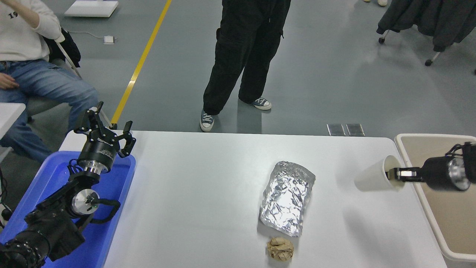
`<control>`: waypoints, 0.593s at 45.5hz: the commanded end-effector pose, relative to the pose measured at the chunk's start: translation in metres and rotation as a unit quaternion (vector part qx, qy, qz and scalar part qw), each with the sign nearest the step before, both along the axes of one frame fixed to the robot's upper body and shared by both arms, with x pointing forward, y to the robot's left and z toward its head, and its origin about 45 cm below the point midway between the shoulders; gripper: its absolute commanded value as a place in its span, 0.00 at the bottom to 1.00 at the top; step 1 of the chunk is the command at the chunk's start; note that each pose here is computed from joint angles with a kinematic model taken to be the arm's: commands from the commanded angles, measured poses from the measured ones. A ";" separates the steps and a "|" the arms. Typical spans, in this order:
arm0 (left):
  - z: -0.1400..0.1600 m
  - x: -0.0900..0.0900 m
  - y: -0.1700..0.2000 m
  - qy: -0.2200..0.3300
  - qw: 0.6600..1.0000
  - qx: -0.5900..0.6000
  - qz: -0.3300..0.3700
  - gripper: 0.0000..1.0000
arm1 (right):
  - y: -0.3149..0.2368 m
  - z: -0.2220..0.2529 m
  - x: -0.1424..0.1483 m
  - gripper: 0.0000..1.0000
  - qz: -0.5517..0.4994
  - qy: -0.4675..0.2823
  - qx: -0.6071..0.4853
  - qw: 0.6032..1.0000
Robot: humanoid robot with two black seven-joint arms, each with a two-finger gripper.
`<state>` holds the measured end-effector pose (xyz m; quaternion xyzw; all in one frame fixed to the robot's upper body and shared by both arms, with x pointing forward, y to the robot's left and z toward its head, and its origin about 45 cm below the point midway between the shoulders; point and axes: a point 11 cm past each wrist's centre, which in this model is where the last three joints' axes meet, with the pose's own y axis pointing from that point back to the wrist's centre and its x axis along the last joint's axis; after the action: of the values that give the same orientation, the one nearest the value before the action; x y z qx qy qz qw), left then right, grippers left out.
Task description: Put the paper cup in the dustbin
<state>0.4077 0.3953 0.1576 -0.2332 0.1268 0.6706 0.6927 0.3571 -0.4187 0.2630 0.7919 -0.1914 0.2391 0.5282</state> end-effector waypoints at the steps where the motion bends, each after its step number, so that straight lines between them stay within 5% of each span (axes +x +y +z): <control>1: 0.000 0.000 0.000 0.000 1.000 0.000 0.000 1.00 | -0.009 0.068 -0.002 0.00 -0.006 -0.022 0.007 1.000; 14: 0.000 -0.001 0.001 0.001 1.000 0.001 0.001 1.00 | -0.046 0.093 0.001 0.00 -0.056 -0.054 -0.014 0.997; 27: 0.000 0.000 0.001 0.000 1.000 0.000 0.001 1.00 | -0.136 0.121 -0.015 0.00 -0.217 -0.103 0.024 0.971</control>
<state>0.4072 0.3960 0.1573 -0.2326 0.1267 0.6711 0.6925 0.3570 -0.4886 0.3600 0.7478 -0.2985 0.2406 0.5420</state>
